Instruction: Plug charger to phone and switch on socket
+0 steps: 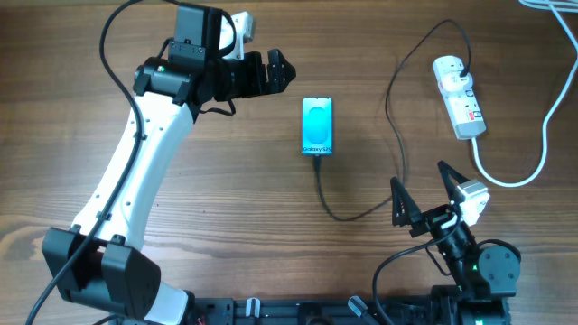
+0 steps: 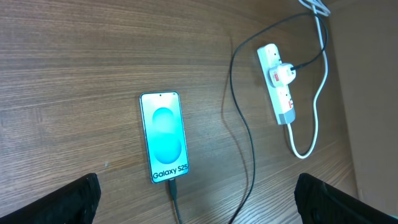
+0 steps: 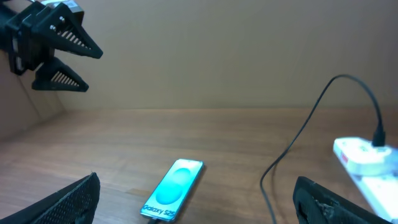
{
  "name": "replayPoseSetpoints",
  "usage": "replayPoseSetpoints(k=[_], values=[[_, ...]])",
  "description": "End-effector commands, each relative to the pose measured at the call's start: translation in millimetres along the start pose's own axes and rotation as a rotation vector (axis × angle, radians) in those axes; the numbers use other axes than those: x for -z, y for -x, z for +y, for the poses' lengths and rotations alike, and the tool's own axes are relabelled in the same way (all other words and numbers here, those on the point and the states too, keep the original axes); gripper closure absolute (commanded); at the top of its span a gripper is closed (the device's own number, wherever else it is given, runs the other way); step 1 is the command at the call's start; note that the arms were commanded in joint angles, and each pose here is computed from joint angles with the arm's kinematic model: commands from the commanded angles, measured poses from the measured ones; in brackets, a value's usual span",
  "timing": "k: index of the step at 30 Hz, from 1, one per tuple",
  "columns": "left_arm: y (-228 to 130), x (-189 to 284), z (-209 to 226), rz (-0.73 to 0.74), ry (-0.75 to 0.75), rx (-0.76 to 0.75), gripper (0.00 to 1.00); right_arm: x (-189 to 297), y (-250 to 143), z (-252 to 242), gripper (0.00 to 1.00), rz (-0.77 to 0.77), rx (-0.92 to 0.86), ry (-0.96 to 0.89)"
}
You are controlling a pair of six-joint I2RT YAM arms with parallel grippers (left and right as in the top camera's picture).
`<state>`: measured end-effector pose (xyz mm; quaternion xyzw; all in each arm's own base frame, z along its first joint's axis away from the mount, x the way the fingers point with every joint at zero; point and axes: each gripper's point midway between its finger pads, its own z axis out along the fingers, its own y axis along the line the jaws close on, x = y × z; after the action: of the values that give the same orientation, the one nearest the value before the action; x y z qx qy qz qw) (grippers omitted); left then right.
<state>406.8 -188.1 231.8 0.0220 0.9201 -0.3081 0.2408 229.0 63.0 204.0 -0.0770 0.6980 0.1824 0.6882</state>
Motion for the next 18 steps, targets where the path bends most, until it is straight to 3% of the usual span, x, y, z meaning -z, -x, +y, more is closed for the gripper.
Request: replayPoseSetpoints(k=[1, 18], values=[[0, -3, 2, 0.003, 0.007, -0.017, 0.0, 1, 6, -2, 0.0, -0.033, 0.115, -0.016], [0, -3, 2, 0.003, 0.007, -0.018, 0.0, -2, 8, -16, 0.0, -0.106, 0.131, -0.085]])
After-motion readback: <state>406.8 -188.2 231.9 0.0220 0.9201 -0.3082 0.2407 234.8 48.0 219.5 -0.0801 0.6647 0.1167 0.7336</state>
